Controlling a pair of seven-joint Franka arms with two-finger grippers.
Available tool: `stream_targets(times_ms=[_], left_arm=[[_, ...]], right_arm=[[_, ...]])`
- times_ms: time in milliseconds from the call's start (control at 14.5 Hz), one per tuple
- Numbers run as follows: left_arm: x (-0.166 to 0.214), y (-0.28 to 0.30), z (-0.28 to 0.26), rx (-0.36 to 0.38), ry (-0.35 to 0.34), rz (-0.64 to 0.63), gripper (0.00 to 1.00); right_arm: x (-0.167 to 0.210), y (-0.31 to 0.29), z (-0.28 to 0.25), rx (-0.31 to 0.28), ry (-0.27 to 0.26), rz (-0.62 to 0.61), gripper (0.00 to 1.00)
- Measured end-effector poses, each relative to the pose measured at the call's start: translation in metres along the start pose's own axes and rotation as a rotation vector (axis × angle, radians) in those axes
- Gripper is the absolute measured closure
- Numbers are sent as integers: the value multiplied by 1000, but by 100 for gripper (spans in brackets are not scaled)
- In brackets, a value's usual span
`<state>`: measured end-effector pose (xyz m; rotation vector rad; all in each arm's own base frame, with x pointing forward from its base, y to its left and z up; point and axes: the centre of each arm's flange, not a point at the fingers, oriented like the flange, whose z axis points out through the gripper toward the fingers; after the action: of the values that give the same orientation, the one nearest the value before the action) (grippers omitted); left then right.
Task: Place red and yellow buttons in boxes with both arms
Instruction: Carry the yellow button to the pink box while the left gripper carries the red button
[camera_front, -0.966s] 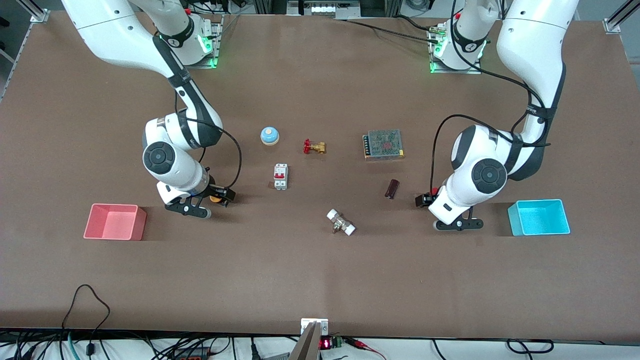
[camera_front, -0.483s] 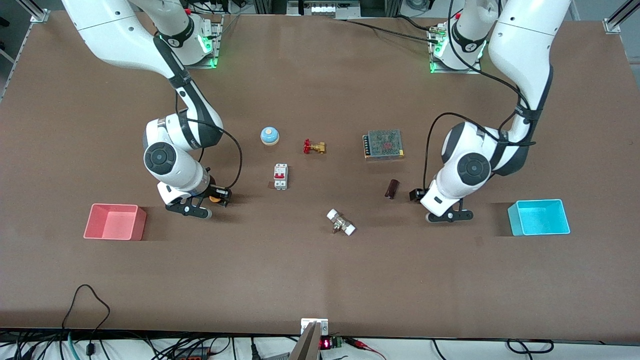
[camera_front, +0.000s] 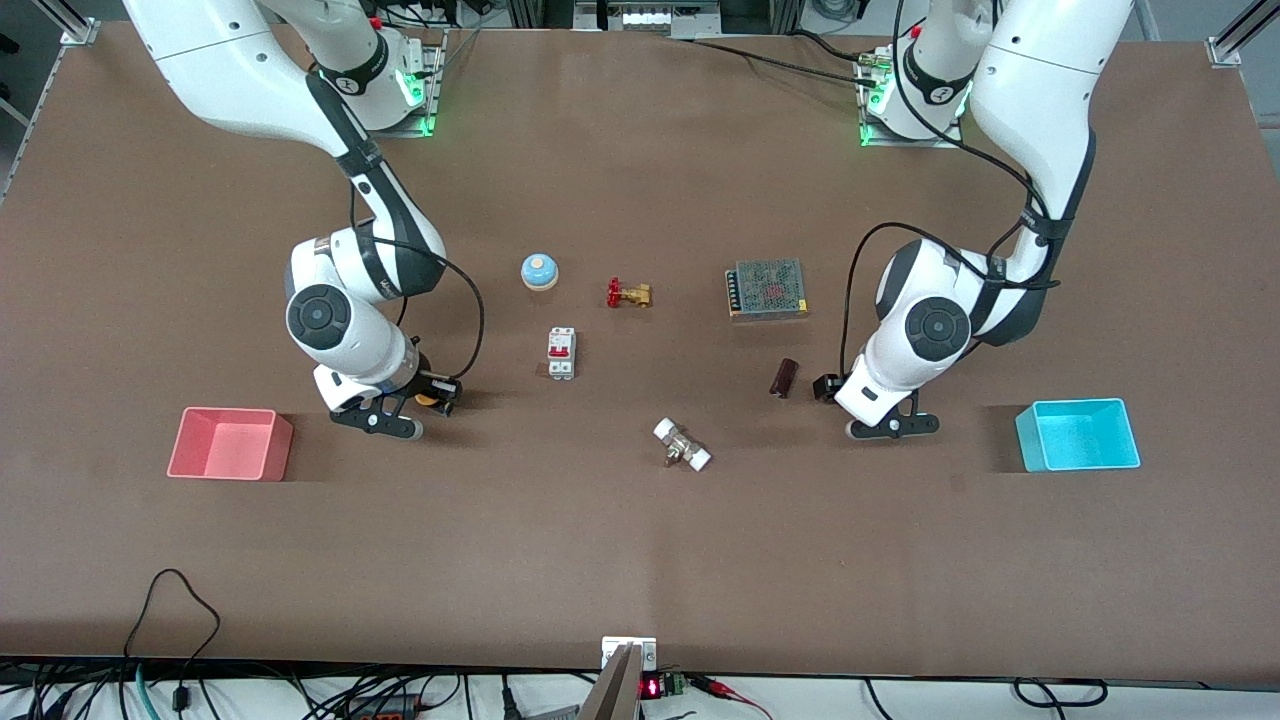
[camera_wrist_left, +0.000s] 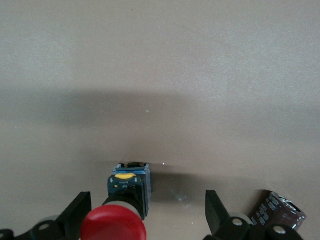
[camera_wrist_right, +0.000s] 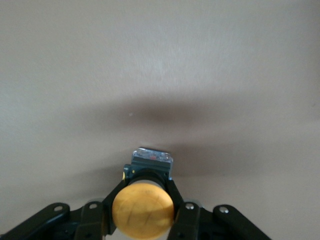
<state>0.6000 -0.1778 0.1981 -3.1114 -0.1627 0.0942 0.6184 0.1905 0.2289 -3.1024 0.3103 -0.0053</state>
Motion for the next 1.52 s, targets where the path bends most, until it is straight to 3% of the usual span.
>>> stream_targets(times_ms=[207, 414, 759, 828, 1241, 1517], left_arm=[[-1, -7, 4, 8, -7, -6, 1], [-1, -12, 6, 22, -2, 1, 9], [0, -12, 5, 24, 8, 8, 60], [0, -11, 4, 25, 12, 11, 66], [9, -22, -19, 19, 42, 11, 66], [43, -82, -76, 42, 0, 80, 66]], right_arm=[[21, 17, -56, -24, -19, -67, 64], [46, 60, -134, -42, -32, -150, 64], [84, 163, -175, -19, -24, -201, 64], [88, 179, -173, -17, -29, -197, 64], [103, 227, -145, -12, -54, -198, 64], [112, 233, -127, -8, -38, -216, 64]])
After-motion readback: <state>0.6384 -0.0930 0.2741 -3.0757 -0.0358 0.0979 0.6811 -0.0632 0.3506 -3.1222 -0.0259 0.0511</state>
